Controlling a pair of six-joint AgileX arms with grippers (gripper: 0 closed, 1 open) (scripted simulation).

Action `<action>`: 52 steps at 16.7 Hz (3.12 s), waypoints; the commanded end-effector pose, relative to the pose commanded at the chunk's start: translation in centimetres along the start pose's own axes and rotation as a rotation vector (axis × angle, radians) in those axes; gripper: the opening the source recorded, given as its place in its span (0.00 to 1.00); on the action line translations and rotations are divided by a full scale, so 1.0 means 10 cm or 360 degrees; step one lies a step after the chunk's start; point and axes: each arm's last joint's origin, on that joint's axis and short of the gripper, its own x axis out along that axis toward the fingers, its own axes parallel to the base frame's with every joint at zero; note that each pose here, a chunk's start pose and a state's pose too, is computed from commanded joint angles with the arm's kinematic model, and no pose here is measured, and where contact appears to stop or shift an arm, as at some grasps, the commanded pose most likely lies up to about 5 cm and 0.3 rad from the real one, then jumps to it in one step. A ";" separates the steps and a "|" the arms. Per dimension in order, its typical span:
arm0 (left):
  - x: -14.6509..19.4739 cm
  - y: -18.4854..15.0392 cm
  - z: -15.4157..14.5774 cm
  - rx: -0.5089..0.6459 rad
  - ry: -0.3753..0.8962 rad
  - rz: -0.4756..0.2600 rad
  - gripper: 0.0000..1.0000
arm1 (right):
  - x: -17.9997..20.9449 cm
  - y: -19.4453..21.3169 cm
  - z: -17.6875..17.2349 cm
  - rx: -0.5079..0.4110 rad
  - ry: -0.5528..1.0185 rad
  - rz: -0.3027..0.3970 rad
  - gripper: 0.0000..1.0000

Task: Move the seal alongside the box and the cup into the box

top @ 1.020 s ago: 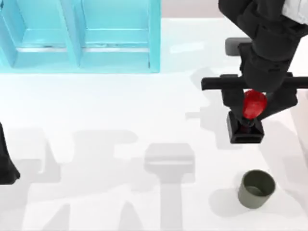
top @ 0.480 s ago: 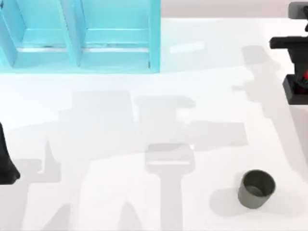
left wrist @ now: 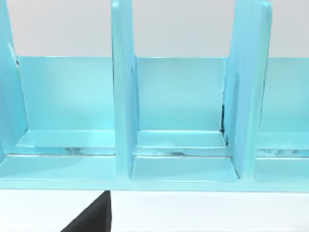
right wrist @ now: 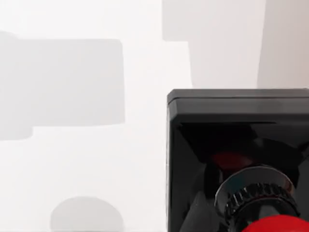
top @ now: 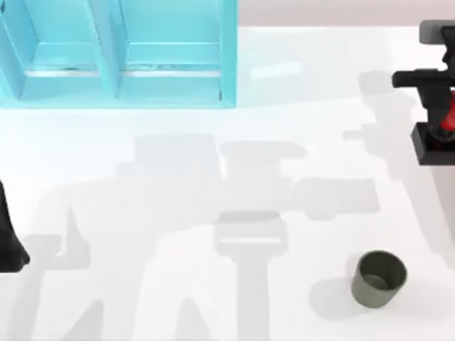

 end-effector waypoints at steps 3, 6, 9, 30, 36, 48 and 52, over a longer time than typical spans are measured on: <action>0.00 0.00 0.00 0.0000 0.0000 0.0000 1.00 | 0.28 0.00 0.00 0.0000 0.0007 -0.0001 0.00; 0.00 0.00 0.00 0.0000 0.0000 0.0000 1.00 | 0.40 -0.01 -0.02 0.0000 0.0006 0.0000 0.00; 0.00 0.00 0.00 0.0000 0.0000 0.0000 1.00 | 0.40 -0.01 -0.02 0.0000 0.0006 0.0000 0.00; 0.00 0.00 0.00 0.0000 0.0000 0.0000 1.00 | 0.40 -0.01 -0.02 0.0000 0.0006 0.0000 1.00; 0.00 0.00 0.00 0.0000 0.0000 0.0000 1.00 | 0.19 0.00 0.03 0.0000 0.0015 -0.0002 1.00; 0.00 0.00 0.00 0.0000 0.0000 0.0000 1.00 | -0.60 -0.01 -0.02 0.0000 0.0006 0.0000 1.00; 0.00 0.00 0.00 0.0000 0.0000 0.0000 1.00 | -0.60 0.06 -0.07 -0.0010 -0.0014 0.0003 1.00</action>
